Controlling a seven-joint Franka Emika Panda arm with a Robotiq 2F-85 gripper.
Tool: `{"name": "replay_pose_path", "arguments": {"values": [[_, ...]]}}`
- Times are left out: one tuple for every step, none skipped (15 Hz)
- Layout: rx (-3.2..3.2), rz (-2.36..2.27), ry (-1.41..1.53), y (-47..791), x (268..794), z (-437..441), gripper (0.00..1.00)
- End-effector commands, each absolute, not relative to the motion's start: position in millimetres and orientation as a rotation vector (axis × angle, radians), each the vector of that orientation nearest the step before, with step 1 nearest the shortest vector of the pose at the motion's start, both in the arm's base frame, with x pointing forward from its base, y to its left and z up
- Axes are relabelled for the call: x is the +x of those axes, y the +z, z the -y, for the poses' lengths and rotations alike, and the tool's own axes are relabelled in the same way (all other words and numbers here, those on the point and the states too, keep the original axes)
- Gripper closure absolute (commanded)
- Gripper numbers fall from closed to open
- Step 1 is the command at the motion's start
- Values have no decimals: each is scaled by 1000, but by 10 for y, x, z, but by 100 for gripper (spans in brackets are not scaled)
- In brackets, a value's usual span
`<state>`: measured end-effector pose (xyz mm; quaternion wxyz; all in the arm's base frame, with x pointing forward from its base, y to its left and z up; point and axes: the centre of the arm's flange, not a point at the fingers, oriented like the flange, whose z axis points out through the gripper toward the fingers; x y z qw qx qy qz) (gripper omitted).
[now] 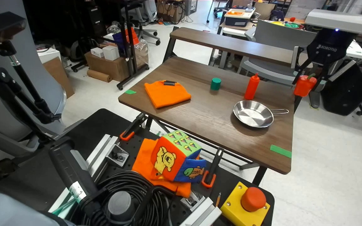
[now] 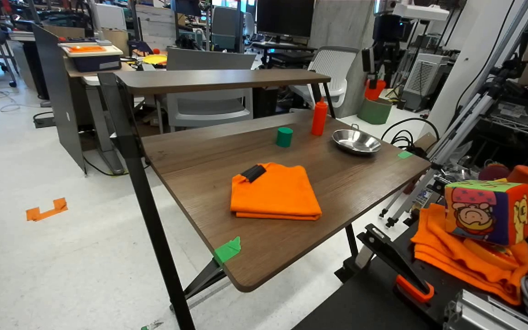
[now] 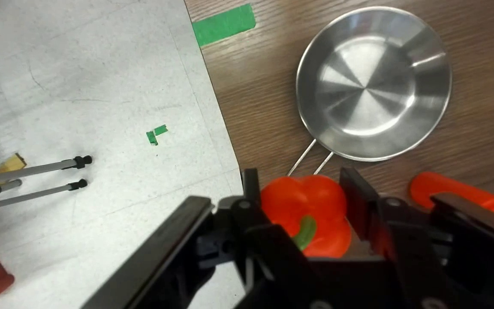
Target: Remove the artificial pepper from the pan and put it on the table
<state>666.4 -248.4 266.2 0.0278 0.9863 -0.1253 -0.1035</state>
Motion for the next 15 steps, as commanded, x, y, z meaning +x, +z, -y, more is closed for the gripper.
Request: {"name": "replay_pose_path", "arguments": {"values": [[3054,449,-355,2492,7233,2557,76],[3056,455,-365,2430,7310,2554,76],[3056,456,-375,2366,7399,2556,76],[3055,458,-388,2311,7465,2556,76],[3058,456,-385,2229,7550,2561,76],[3060,447,-401,2164,7620,2555,76],[3058,434,-399,2086,7688,2547,76],[3056,432,-410,2031,7732,2531,76],[3059,414,-411,1955,7780,2511,76],[3060,405,-425,1896,7813,2487,76],[3063,393,-440,1826,7856,2459,76],[3063,386,-454,1771,7880,2436,76],[3065,376,-474,1705,7908,2406,76],[3066,364,-491,1653,7924,2375,76],[3064,359,-503,1605,7935,2346,76]]}}
